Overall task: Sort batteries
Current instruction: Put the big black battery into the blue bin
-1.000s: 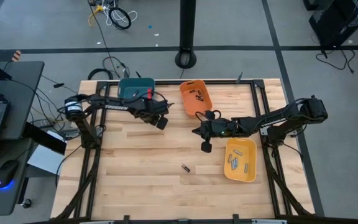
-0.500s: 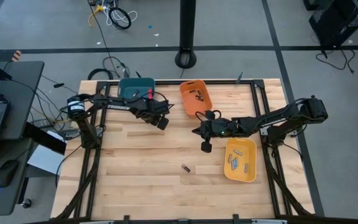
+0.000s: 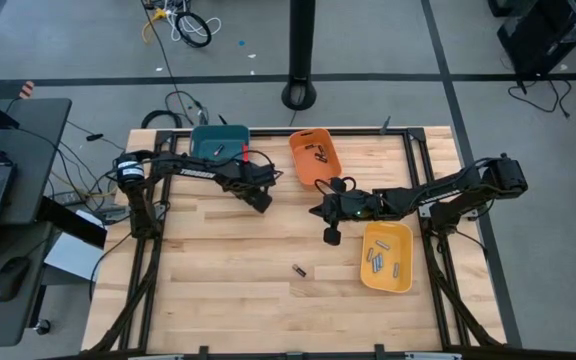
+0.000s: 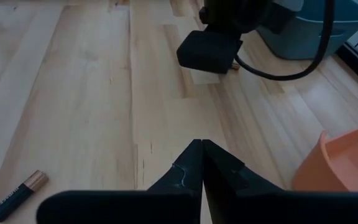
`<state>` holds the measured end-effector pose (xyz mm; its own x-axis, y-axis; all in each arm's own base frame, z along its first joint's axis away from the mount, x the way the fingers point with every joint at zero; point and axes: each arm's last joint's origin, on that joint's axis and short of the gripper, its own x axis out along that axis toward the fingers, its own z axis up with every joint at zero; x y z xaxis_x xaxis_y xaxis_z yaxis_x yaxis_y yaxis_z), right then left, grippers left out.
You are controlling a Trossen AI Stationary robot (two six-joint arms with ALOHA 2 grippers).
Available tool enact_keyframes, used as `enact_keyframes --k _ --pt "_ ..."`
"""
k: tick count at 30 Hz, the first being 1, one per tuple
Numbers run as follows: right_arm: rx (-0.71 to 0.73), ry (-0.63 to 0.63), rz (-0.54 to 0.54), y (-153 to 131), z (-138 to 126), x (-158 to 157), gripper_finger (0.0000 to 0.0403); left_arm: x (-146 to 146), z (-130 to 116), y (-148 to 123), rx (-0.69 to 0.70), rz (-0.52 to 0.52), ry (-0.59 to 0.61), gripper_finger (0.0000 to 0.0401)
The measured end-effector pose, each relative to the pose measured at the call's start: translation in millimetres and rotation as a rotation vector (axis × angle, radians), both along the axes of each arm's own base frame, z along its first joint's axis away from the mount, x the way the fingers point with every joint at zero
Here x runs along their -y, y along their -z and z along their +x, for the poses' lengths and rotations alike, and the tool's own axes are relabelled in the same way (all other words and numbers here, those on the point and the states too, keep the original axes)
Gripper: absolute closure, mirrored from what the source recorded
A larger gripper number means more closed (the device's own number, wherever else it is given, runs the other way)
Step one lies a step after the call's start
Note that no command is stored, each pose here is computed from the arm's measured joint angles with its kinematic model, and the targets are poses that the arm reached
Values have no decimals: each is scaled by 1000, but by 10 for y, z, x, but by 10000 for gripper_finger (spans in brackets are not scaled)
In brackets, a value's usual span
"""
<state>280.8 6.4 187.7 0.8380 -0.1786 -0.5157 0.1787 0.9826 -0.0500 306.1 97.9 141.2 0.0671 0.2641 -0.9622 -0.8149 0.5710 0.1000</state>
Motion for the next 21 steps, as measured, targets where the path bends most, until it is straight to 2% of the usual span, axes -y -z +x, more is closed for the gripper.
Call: enact_keyframes --k 8,14,21 --pt "0 0 0 0 0 0 382 54 22 8 -53 9 233 298" --pt "0 0 0 0 0 0 384 186 49 19 -79 -26 423 335" --pt "0 0 0 0 0 0 382 281 58 21 -112 -26 544 351"
